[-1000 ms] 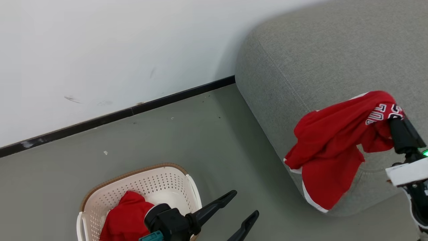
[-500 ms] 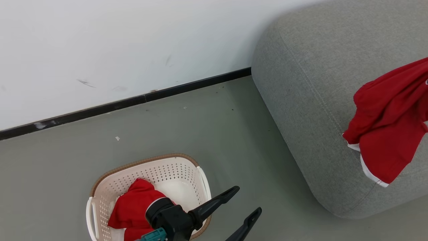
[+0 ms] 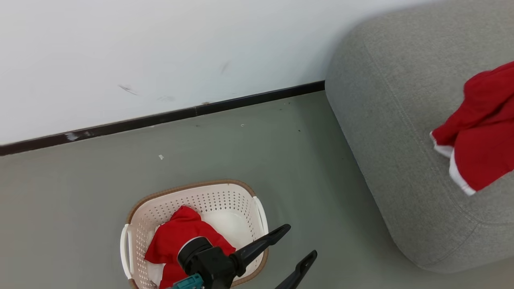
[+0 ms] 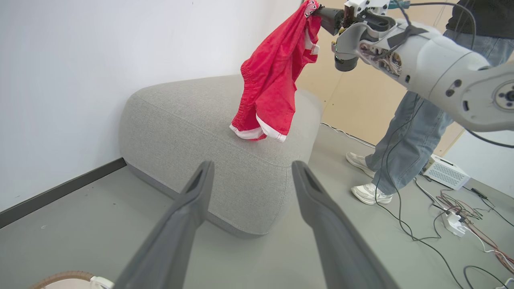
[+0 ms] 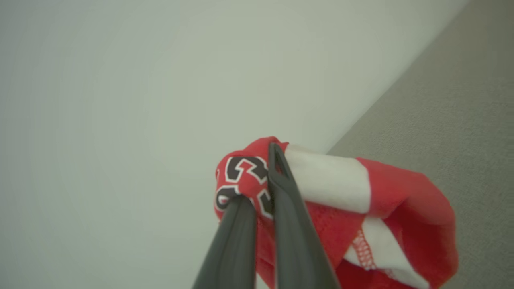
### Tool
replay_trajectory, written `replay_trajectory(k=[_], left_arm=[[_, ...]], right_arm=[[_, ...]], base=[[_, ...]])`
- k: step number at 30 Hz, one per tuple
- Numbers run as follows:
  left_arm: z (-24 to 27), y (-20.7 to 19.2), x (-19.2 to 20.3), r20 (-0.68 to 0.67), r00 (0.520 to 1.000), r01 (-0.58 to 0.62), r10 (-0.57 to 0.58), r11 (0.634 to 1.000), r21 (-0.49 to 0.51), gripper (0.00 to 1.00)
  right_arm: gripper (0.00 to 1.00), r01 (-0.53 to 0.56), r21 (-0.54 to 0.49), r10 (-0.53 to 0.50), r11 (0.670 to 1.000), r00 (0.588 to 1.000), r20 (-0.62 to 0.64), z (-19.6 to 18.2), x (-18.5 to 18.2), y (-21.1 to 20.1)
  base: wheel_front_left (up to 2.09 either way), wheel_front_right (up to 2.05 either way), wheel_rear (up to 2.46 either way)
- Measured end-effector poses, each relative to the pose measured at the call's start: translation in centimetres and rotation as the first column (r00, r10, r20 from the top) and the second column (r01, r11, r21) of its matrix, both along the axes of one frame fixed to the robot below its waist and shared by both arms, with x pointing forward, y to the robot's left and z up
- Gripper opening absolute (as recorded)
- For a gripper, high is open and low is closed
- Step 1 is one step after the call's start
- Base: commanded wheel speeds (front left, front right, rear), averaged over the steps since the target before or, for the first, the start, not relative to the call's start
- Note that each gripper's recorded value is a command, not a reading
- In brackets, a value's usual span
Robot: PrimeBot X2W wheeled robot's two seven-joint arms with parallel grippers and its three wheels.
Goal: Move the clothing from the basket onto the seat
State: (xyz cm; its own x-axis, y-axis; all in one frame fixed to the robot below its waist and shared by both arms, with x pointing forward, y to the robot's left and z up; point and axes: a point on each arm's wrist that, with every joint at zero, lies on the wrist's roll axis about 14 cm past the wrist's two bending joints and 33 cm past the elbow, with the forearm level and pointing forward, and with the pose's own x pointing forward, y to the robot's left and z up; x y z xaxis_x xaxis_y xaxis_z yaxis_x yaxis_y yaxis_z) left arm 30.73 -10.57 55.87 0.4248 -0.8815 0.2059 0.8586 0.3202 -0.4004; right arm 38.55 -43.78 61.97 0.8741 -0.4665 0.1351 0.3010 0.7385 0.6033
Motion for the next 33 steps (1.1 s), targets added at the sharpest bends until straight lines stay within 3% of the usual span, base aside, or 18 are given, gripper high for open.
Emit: replay_trajectory(k=[9,16,33], left_arm=[[-0.6,0.7,0.1,-0.019,1.000,-0.020,0.020,1.000,0.013,1.00],[-1.7,1.0,0.6,-0.058,0.998,-0.028,0.029,0.999,0.029,1.00],[-5.5,2.6,2.5,-0.178,0.981,-0.059,0.076,0.993,0.097,1.00]], right_arm=[[0.00,0.104,-0.018,-0.103,0.994,0.993,0.049,4.4,1.1,-4.5],[0.00,0.129,-0.006,-0.129,0.992,0.991,-0.019,3.4,3.1,-5.7],[0.00,0.226,-0.006,-0.226,0.974,0.973,-0.043,3.7,7.0,-9.0]], base=[[0.00,0.00,0.00],[0.00,0.00,0.00],[0.00,0.00,0.00]])
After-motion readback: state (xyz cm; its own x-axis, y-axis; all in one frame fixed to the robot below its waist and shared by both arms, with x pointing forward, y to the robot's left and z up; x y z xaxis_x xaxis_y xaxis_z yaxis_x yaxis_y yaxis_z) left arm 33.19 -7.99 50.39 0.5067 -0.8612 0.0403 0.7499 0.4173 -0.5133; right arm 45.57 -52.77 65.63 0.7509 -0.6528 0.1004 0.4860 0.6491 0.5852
